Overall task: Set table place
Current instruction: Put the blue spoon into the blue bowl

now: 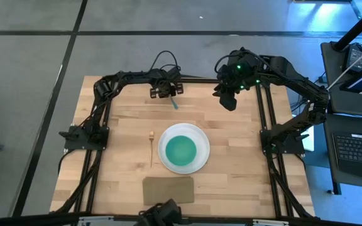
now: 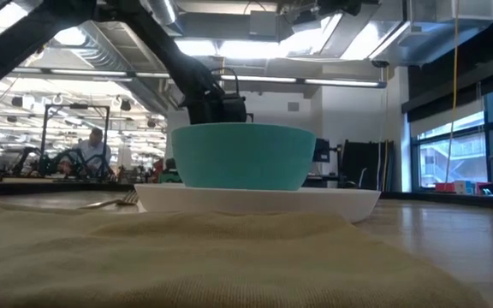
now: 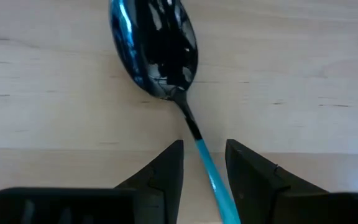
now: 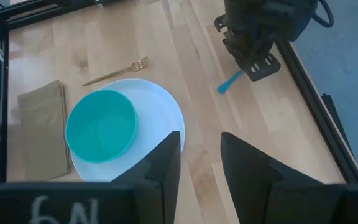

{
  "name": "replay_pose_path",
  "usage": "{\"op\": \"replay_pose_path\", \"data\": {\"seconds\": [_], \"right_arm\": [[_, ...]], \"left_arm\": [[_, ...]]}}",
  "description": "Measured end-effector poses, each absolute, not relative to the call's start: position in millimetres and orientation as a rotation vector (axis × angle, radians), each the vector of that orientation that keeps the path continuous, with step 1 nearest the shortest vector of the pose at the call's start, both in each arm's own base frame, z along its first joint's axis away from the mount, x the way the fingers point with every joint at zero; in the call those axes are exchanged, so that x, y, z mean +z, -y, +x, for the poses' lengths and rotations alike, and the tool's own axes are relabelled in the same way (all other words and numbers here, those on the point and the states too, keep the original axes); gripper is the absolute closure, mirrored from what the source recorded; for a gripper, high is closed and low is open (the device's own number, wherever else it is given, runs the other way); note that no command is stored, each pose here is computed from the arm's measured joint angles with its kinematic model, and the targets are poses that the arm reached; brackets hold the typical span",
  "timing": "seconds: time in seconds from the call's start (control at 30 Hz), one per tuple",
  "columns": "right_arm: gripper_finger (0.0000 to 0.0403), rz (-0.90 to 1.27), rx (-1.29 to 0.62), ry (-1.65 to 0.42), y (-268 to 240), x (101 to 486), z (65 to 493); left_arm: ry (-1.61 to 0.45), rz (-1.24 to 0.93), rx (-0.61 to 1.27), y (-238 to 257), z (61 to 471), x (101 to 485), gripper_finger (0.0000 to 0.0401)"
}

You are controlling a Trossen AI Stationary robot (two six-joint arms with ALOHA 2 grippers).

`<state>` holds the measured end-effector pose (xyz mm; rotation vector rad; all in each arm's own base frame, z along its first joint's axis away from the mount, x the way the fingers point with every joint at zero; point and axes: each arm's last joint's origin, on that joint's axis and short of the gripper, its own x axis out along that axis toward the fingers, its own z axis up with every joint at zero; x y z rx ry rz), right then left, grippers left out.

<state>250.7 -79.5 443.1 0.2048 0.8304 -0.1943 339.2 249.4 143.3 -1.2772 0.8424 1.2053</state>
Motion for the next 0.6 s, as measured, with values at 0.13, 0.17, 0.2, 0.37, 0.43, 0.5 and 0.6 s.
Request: {"op": "replay_pose_path", "data": {"seconds": [0.13,0.17,0.2,0.37,0.43,0.5,0.6], "right_arm": [[0.0286,0.203,-0.194,-0.830,79.5,443.1,250.7],[0.0286,0.203,-0.194,-0.830,79.5,443.1,250.7],[0.0286,0.203,-0.193,-0.831,79.5,443.0,250.6],[0.0286,0.200,-0.192,-0.833,79.5,443.0,250.6],[0.0286,0.200,-0.192,-0.833,79.5,442.9,250.5],[0.0286,0.200,-0.192,-0.833,79.5,442.9,250.5],[0.0286,0.187,-0.185,-0.841,79.3,442.5,250.0]], "left_arm": [[-0.843,-1.283,1.201,-251.8,337.8,142.9,0.0295],[-0.845,-1.288,1.197,-252.5,337.2,142.9,0.0299],[-0.847,-1.299,1.192,-253.7,336.1,142.8,0.0304],[-0.881,-1.325,1.170,-258.9,329.4,141.9,0.0354],[-0.906,-1.323,1.173,-259.2,326.5,141.4,0.0383],[-0.933,-1.305,1.158,-259.0,325.2,141.4,0.0393],[-1.002,-1.271,1.123,-256.5,322.7,141.1,0.0390]]}}
